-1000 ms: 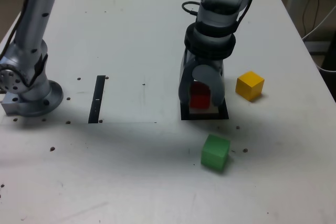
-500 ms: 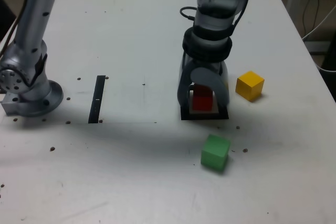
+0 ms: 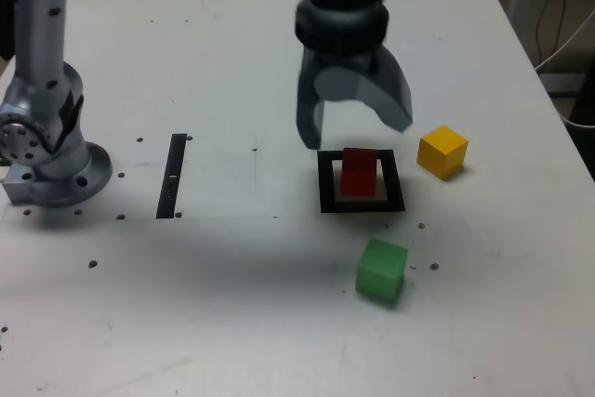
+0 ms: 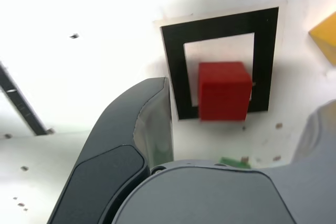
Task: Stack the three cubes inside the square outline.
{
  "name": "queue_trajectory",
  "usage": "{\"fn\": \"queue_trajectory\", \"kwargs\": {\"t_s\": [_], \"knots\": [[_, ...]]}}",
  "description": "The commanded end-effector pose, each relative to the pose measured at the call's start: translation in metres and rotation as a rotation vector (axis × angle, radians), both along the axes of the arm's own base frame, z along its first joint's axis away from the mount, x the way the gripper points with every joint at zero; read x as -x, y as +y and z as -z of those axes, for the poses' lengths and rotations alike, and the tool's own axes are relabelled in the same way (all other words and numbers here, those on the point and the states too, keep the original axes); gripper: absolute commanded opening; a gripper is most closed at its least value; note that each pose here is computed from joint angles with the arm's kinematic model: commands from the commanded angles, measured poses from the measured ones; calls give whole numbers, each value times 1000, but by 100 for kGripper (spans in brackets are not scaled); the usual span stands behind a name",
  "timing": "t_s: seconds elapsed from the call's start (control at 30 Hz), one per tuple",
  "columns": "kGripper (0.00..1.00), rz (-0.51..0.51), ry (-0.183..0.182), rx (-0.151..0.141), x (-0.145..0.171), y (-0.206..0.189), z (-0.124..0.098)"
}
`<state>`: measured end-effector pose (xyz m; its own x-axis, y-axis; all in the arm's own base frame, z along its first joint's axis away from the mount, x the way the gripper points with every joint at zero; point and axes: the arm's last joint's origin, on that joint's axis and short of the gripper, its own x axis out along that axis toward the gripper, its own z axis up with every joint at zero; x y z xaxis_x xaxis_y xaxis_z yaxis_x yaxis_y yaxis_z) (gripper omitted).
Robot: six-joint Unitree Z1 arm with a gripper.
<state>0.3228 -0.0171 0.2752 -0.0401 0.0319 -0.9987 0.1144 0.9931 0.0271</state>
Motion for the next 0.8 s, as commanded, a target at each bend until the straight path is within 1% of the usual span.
{"fn": "queue_trajectory", "kwargs": {"t_s": [0.0, 0.07, 0.17, 0.23, 0.33, 0.47, 0.53, 0.57, 0.6, 0.7, 0.77], "knots": [[100, 1, -17, -11, 4, 1, -9], [100, 4, -25, -29, 5, 2, -14], [100, 19, -40, -70, 1, 4, -20], [100, 50, -52, -97, -6, 6, -24], [100, 149, -71, -126, -23, 10, -30], [100, 350, -87, -159, -50, 14, -35], [100, 451, -84, -173, -62, 15, -34], [100, 510, -78, -179, -68, 15, -32], [100, 547, -71, -182, -72, 15, -29], [100, 618, -47, -197, -77, 16, -22], [100, 636, -23, -223, -77, 17, -16]]}}
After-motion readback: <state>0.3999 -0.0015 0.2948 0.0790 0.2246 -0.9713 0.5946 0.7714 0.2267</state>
